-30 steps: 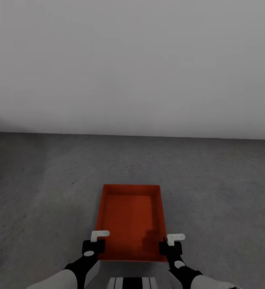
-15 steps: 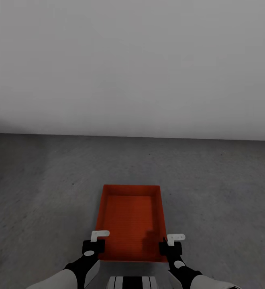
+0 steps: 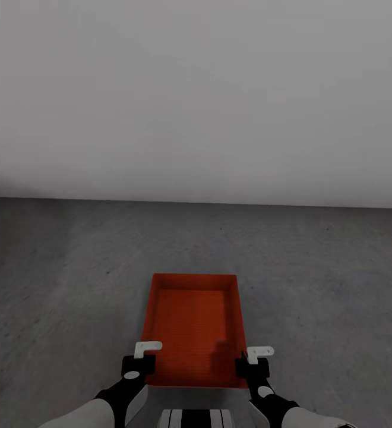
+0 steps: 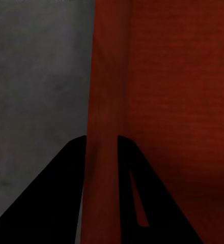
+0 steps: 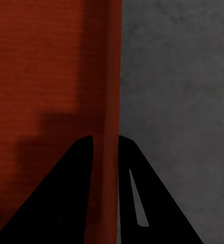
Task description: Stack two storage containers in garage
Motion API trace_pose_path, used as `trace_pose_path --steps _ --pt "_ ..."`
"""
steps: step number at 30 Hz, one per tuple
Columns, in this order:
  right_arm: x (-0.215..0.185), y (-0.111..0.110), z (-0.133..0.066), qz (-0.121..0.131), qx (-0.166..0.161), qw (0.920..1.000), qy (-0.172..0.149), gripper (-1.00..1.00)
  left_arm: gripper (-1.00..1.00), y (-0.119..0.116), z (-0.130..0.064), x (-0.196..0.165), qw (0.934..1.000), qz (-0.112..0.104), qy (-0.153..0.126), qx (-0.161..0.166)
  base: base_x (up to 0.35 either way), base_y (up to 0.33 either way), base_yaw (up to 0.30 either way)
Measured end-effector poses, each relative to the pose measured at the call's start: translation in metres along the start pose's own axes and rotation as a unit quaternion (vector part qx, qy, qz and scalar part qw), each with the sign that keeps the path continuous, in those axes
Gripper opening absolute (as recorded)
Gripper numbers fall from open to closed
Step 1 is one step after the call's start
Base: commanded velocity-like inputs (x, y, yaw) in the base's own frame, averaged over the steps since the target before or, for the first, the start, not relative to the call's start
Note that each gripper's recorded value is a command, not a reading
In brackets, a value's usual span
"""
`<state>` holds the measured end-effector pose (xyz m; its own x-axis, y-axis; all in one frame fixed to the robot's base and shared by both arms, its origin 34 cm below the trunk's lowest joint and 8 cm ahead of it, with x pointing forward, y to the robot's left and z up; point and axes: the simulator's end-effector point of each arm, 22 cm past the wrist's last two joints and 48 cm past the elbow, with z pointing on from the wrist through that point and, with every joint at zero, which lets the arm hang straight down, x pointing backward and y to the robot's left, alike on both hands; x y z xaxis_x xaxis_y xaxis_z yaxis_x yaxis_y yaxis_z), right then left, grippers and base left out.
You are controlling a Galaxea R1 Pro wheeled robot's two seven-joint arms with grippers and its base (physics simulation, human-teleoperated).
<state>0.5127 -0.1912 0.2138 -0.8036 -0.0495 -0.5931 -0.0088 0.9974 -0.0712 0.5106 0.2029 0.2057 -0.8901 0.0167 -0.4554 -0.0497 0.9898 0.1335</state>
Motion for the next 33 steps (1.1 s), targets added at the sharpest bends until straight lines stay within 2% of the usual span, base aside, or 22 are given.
trace_pose_path --steps 1,2,3,4,29,33 --pt "0.000 0.000 0.000 0.000 0.000 1.0000 0.000 -1.00 -1.00 0.000 0.000 0.000 1.0000 0.000 0.000 0.000 0.000 0.000 0.000" --pt "0.000 0.000 0.000 0.000 0.000 1.0000 0.000 1.00 -1.00 0.000 0.000 0.000 1.0000 0.000 0.000 0.000 0.000 0.000 0.000" --pt "0.004 0.002 0.002 0.003 -0.003 1.0000 0.006 1.00 1.00 -0.001 0.003 -0.002 1.0000 0.002 0.004 0.000 0.000 0.000 0.000" --pt "0.008 0.003 0.005 0.002 -0.004 0.9999 0.011 1.00 1.00 0.013 0.007 0.004 0.9988 -0.041 0.009 -0.025 0.000 0.000 0.000" --pt "0.008 0.004 0.005 0.002 -0.004 0.9999 0.011 1.00 1.00 0.013 0.008 0.004 0.9987 -0.042 0.008 -0.027 0.000 0.000 0.000" --pt "0.001 0.003 0.000 0.002 -0.005 0.9999 0.011 1.00 1.00 0.014 0.001 -0.002 0.9988 -0.041 0.008 -0.027 0.000 0.000 0.000"
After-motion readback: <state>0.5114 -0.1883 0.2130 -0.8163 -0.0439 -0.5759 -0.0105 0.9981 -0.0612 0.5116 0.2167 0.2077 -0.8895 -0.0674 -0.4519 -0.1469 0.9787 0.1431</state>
